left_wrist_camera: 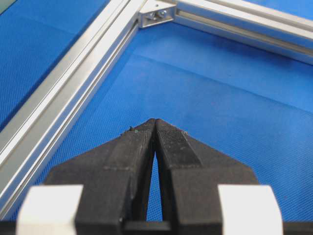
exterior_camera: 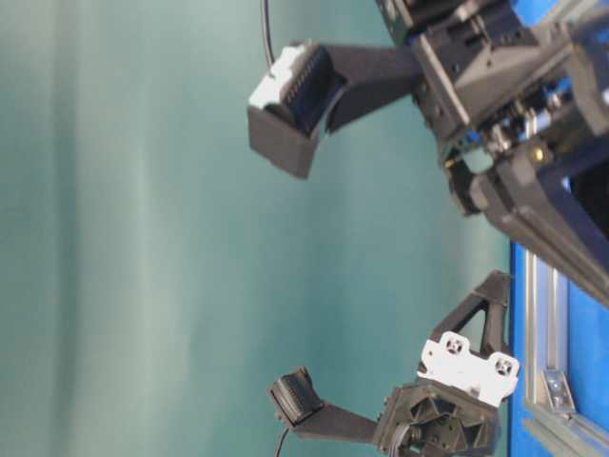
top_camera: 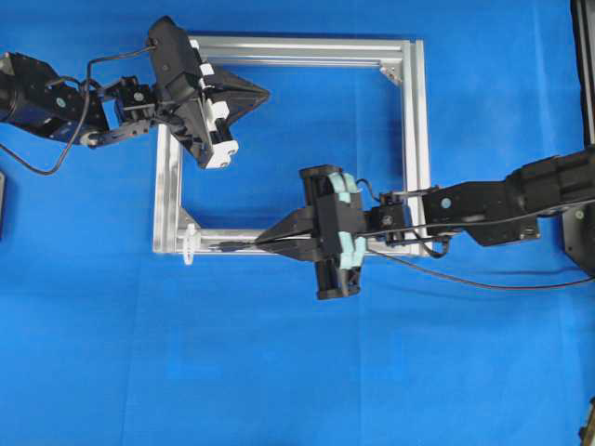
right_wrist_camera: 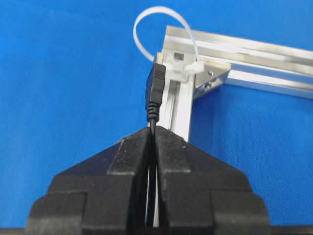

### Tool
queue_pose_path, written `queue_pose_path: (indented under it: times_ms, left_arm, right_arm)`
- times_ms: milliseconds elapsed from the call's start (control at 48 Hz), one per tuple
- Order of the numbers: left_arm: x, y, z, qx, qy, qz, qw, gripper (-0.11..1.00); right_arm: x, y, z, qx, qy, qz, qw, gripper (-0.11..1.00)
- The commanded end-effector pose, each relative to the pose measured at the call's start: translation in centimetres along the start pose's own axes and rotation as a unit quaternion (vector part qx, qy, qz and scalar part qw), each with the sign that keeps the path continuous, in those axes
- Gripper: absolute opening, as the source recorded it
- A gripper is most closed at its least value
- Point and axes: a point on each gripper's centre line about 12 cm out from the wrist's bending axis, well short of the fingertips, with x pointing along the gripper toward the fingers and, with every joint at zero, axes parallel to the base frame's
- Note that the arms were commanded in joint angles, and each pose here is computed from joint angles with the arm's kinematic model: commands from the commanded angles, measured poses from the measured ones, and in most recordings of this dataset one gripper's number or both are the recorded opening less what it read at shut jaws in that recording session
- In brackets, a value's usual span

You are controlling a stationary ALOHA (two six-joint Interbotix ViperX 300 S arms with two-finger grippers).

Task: Insert the wire through the string loop located on the left side.
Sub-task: 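Carry the cable plug with the right gripper toward the white zip-tie loop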

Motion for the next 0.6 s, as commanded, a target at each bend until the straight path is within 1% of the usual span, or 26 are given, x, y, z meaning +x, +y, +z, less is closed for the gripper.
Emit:
queue_pose_path:
  times_ms: [0,229,584]
  left_arm:
    - [-0.3,-0.2,1.6,-0.001,-0.024,-0.004,0.9997,0.00]
    - [-0.3,-0.4,1.6,-0.001,-0.024,-0.005,0.9997,0.00]
    - [-0.3,-0.4,1.7,-0.001,-0.025,-0.005,0.9997,0.00]
  right_arm:
    - [0.4,-0.1,1.7,0.003,-0.022,-0.001,0.9998,-0.01]
    - [1.0,-0.2,1.6,0.010,-0.021,-0.006,0.9997,0.00]
    - [1.8,-0.2,1.5,0.010,-0.021,-0.006,0.9997,-0.01]
